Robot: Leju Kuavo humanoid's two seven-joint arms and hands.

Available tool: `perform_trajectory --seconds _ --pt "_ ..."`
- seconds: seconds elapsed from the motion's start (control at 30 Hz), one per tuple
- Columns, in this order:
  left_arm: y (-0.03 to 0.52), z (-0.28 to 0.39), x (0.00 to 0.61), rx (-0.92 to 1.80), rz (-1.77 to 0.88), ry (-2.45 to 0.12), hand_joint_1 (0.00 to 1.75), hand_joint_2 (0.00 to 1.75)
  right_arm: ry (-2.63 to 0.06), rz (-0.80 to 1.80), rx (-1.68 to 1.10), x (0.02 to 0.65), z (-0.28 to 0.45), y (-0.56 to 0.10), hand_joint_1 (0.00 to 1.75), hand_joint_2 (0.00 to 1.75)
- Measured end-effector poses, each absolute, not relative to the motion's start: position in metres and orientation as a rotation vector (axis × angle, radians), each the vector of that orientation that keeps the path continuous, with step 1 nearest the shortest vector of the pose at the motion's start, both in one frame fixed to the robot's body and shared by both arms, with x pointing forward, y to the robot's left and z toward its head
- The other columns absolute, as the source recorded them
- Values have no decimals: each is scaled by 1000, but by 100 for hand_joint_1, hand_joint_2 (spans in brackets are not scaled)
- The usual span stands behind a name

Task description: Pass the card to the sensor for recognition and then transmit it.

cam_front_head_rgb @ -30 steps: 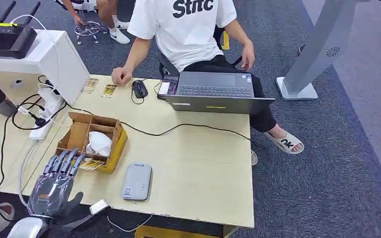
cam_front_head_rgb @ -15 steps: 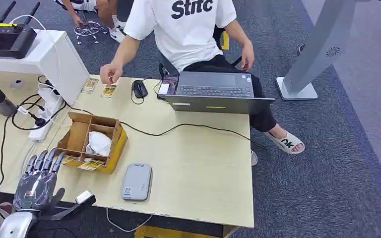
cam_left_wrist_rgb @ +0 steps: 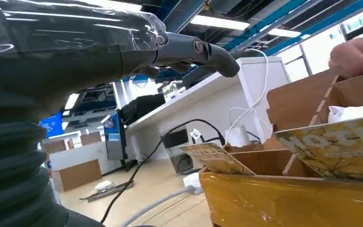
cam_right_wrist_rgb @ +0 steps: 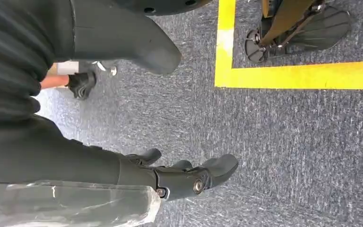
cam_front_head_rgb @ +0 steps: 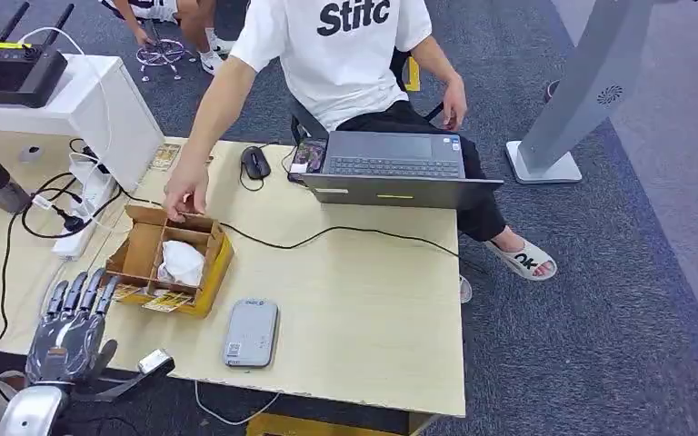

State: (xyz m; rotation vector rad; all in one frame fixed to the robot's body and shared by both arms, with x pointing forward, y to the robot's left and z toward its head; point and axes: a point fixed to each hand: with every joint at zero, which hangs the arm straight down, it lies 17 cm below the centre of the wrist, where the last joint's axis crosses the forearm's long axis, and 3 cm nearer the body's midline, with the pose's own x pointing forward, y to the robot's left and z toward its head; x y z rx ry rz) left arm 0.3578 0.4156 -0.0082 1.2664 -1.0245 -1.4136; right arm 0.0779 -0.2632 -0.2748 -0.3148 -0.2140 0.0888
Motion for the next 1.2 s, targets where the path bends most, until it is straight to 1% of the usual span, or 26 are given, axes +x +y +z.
perform_trajectory --seconds 1.2 --pt "391 -13 380 1219 -1366 -1093 0 175 -229 146 -316 82 -274 -263 0 175"
